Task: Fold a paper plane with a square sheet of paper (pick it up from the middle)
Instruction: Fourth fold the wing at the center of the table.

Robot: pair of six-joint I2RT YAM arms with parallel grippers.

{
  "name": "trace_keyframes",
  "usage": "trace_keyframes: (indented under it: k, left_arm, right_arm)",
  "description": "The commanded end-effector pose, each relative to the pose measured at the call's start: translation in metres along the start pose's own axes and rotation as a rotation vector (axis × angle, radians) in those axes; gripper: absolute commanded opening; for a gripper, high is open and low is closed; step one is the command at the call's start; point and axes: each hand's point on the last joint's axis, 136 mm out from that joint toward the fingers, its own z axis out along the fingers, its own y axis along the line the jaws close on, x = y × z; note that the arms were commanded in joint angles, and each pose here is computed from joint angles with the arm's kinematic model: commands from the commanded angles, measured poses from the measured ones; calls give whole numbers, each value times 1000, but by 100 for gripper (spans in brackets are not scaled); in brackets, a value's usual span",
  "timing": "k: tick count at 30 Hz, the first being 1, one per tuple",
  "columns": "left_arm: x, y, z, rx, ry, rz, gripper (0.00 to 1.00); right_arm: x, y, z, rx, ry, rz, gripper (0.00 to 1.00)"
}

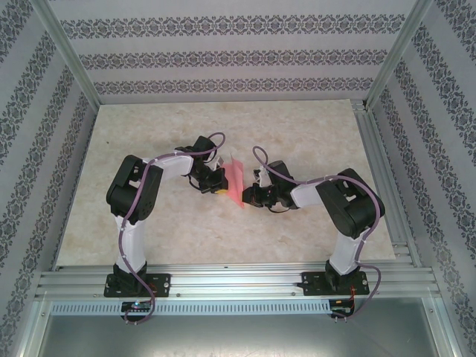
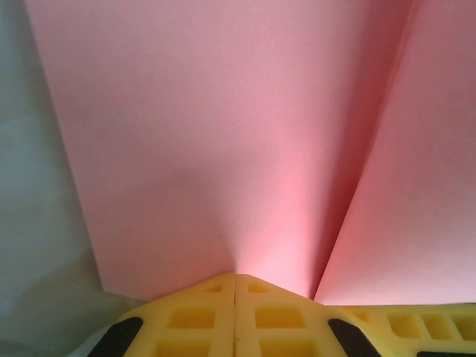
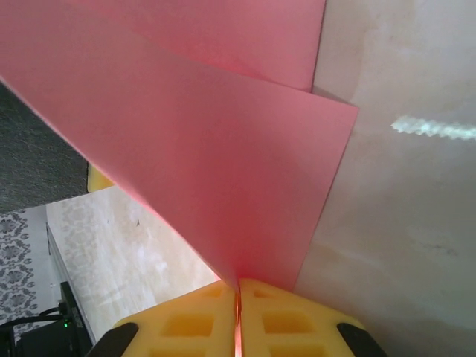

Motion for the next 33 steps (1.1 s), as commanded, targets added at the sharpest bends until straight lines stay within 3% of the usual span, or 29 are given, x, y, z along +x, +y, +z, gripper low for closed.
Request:
trace_keyframes:
  k: [1, 6, 13, 20, 26, 33]
  left_arm:
    - [2, 12, 7, -53, 15, 6, 9]
    - [-1, 3, 2, -30, -5, 20, 10]
    - [-13, -34, -24, 74, -81, 62, 21]
    - [-17, -64, -40, 201, -139, 110, 20]
    - [-15, -93, -36, 371, -83, 150, 20]
    - [-14, -96, -20, 391, -26, 150, 21]
  right_arm:
    - [-7, -3, 2, -15, -4, -2, 10]
    - [-4, -6, 5, -27, 19, 16, 10]
    - [-2, -14, 11, -26, 36, 58, 9]
    - [-4, -17, 14, -38, 38, 106, 9]
    - [-4, -19, 17, -44, 44, 126, 8]
    - [-4, -21, 16, -34, 41, 132, 8]
